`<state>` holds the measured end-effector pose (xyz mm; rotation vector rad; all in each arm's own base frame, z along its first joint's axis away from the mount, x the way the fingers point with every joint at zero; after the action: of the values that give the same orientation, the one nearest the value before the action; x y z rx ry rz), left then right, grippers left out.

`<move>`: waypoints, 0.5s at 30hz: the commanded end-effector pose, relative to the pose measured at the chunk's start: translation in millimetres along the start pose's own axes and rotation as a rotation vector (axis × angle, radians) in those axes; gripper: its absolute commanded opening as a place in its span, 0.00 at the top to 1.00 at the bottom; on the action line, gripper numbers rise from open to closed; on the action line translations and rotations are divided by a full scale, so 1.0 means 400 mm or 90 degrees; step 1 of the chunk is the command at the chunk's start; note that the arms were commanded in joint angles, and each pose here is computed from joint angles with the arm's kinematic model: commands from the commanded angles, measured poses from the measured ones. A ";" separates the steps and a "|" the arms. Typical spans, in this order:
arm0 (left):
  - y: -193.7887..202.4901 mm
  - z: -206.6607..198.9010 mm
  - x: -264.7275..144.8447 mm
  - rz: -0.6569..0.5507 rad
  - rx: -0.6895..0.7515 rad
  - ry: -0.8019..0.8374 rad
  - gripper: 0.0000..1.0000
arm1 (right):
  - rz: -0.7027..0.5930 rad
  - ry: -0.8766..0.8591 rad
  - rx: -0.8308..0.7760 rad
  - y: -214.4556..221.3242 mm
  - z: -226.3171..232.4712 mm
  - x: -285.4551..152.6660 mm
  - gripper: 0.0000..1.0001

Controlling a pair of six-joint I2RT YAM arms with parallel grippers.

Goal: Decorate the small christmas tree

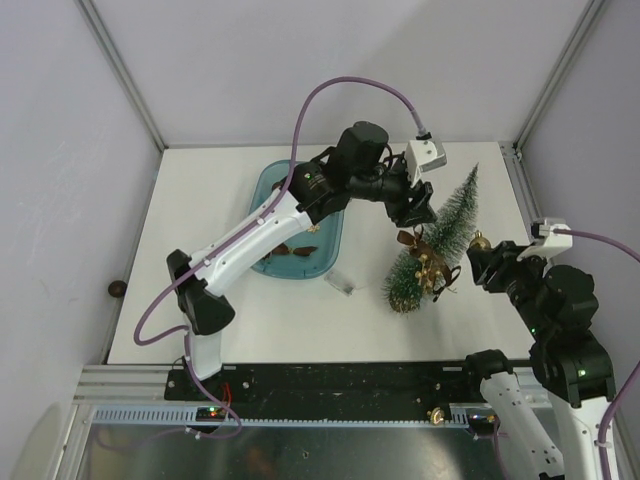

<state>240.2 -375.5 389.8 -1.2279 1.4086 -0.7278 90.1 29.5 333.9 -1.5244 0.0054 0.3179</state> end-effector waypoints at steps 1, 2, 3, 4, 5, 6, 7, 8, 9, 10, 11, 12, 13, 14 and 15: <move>-0.052 -0.028 -0.015 -0.044 0.012 0.041 0.41 | 0.002 -0.013 -0.016 -0.025 0.003 -0.008 0.65; -0.052 -0.028 -0.015 -0.044 0.014 0.043 0.41 | 0.008 -0.024 -0.021 -0.025 0.006 -0.003 0.64; -0.052 -0.029 -0.015 -0.044 0.016 0.045 0.41 | 0.012 -0.042 -0.024 -0.026 0.010 0.001 0.64; -0.051 -0.028 -0.014 -0.043 0.016 0.047 0.41 | 0.020 -0.056 -0.027 -0.025 0.014 0.007 0.65; -0.049 -0.027 -0.012 -0.041 0.016 0.049 0.41 | 0.027 -0.074 -0.029 -0.024 0.018 0.012 0.65; -0.047 -0.027 -0.009 -0.040 0.016 0.050 0.41 | 0.032 -0.088 -0.030 -0.023 0.022 0.016 0.65; -0.045 -0.027 -0.006 -0.038 0.015 0.049 0.41 | 0.036 -0.104 -0.030 -0.022 0.027 0.018 0.65; -0.042 -0.022 -0.003 -0.037 0.014 0.046 0.41 | 0.039 -0.115 -0.030 -0.022 0.030 0.018 0.65; -0.038 -0.019 0.001 -0.033 0.012 0.045 0.41 | 0.041 -0.127 -0.030 -0.020 0.033 0.018 0.65; -0.035 -0.018 0.005 -0.031 0.010 0.046 0.41 | 0.046 -0.135 -0.028 -0.019 0.035 0.017 0.64; -0.032 -0.016 0.010 -0.029 0.009 0.049 0.42 | 0.050 -0.141 -0.028 -0.017 0.037 0.018 0.64; -0.031 -0.016 0.013 -0.027 0.009 0.051 0.42 | 0.055 -0.146 -0.027 -0.015 0.038 0.017 0.64; -0.028 -0.014 0.018 -0.025 0.008 0.055 0.42 | 0.064 -0.151 -0.026 -0.011 0.039 0.018 0.64; -0.026 -0.013 0.022 -0.023 0.008 0.056 0.42 | 0.070 -0.154 -0.025 -0.008 0.040 0.020 0.63; -0.024 -0.011 0.026 -0.021 0.008 0.056 0.42 | 0.079 -0.154 -0.023 -0.005 0.040 0.023 0.61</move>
<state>240.8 -382.1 385.8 -1.2161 1.4541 -0.7553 99.0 43.2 328.9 -1.5169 -0.0441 0.5484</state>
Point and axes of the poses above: each gripper's point midway between its finger pads, its own x axis out along the fingers, its own z axis along the line the jaws close on, y = z × x, the point moved 10 cm from there along -x, back along the fingers, and after that the axes turned 12 degrees about -x, right-handed, at the moved point
